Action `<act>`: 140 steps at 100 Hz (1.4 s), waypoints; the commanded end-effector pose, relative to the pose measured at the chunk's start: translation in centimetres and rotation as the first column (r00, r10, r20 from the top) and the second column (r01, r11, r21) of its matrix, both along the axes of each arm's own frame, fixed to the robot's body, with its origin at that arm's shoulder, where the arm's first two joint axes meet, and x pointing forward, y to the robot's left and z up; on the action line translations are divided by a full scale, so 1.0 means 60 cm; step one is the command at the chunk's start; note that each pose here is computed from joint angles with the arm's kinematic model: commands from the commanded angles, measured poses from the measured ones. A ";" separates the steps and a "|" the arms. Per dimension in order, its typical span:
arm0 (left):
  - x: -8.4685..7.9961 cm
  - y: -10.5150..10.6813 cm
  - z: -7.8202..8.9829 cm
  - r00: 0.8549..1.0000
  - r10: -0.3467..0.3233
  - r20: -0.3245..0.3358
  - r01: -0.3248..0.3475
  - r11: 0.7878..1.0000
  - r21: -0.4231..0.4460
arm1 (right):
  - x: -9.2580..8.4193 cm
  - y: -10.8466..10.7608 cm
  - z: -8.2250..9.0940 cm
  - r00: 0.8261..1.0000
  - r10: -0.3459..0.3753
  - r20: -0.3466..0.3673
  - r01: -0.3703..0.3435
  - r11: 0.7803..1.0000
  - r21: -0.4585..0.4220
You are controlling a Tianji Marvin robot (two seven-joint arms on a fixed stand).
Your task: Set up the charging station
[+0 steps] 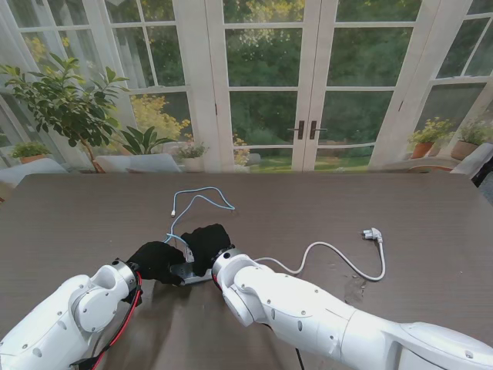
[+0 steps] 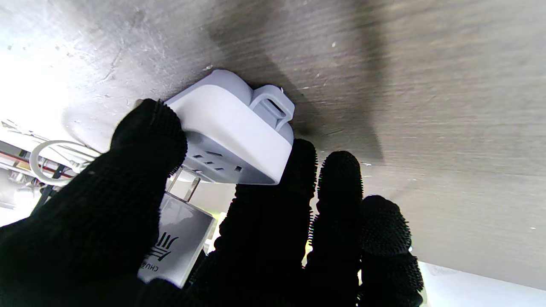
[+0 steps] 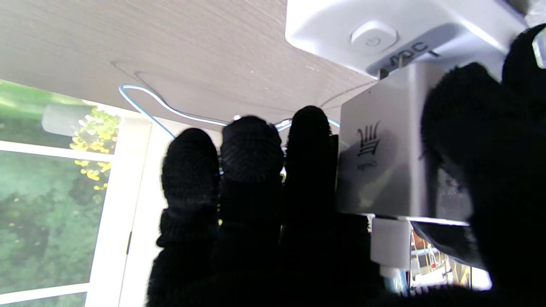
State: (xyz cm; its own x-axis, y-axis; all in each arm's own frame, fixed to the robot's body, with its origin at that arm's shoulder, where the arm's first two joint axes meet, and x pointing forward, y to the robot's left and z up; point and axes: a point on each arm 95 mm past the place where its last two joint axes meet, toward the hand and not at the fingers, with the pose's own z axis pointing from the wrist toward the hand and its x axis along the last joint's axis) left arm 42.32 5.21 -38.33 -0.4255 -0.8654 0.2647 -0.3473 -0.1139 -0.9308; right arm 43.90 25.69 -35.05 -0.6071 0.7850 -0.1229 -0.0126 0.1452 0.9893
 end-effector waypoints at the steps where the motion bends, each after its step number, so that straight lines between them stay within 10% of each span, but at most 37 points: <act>1: -0.016 0.006 -0.030 0.998 -0.002 -0.062 0.004 0.999 0.033 | -0.007 0.000 -0.010 1.000 -0.008 -0.023 0.008 1.000 -0.008; 140: -0.016 0.003 -0.031 0.999 -0.005 -0.049 0.007 1.000 0.030 | -0.014 0.006 -0.009 0.999 -0.017 -0.046 0.018 1.000 0.016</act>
